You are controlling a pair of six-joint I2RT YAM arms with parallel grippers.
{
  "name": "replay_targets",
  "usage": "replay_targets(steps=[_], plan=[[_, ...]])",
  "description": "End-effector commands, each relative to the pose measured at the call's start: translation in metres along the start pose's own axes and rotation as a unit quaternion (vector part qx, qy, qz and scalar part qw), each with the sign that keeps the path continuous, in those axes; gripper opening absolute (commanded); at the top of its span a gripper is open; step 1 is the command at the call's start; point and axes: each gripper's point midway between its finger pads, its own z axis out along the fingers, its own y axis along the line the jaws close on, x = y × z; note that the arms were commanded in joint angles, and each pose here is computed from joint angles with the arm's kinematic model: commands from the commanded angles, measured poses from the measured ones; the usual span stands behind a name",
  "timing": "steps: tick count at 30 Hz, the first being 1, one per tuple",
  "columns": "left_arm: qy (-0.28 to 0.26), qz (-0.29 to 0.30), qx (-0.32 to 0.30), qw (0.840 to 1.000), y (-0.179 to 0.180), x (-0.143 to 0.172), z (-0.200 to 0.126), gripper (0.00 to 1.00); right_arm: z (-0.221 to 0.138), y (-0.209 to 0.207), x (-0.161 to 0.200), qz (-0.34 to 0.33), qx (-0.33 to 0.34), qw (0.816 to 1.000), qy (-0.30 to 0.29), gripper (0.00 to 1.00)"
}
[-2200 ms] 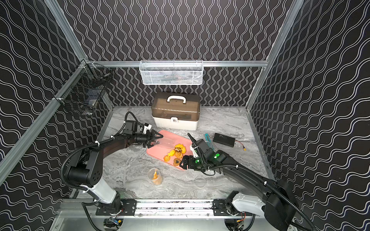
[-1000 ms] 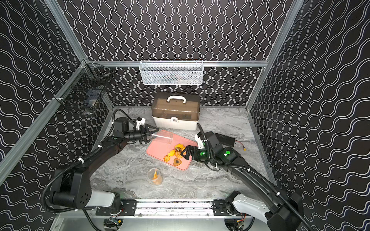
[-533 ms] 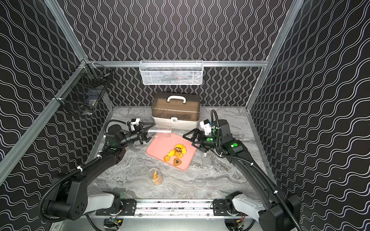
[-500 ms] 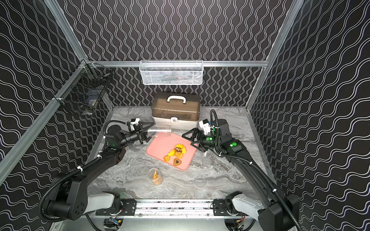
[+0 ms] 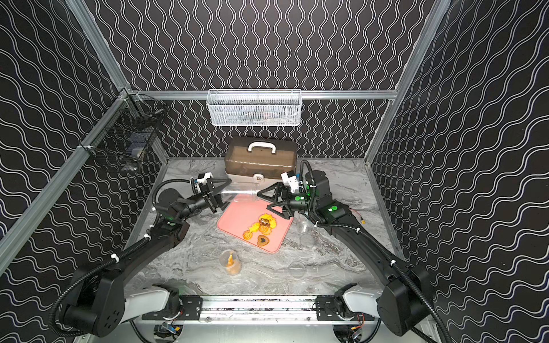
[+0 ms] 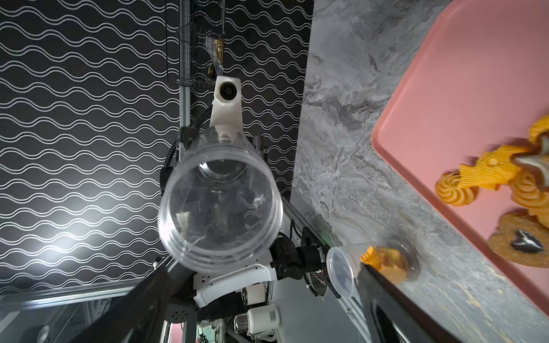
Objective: Pour the cookies out of the jar
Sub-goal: Place the jar at the center of the board.
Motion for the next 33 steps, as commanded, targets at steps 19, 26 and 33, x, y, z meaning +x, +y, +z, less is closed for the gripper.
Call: replay_targets(steps=[19, 26, 33], plan=[[0.047, 0.025, 0.006, 0.999, -0.017, 0.035, 0.016, 0.71, 0.006, 0.034, -0.005, -0.028, -0.048, 0.998, -0.001, 0.88], [0.055, 0.025, 0.012, 0.998, -0.018, 0.04, 0.018, 0.71, 0.005, 0.036, -0.004, -0.028, -0.057, 0.998, -0.002, 0.86], [0.058, 0.026, 0.012, 0.998, -0.02, 0.042, 0.017, 0.71, 0.005, 0.037, -0.004, -0.027, -0.062, 0.998, -0.003, 0.8]])
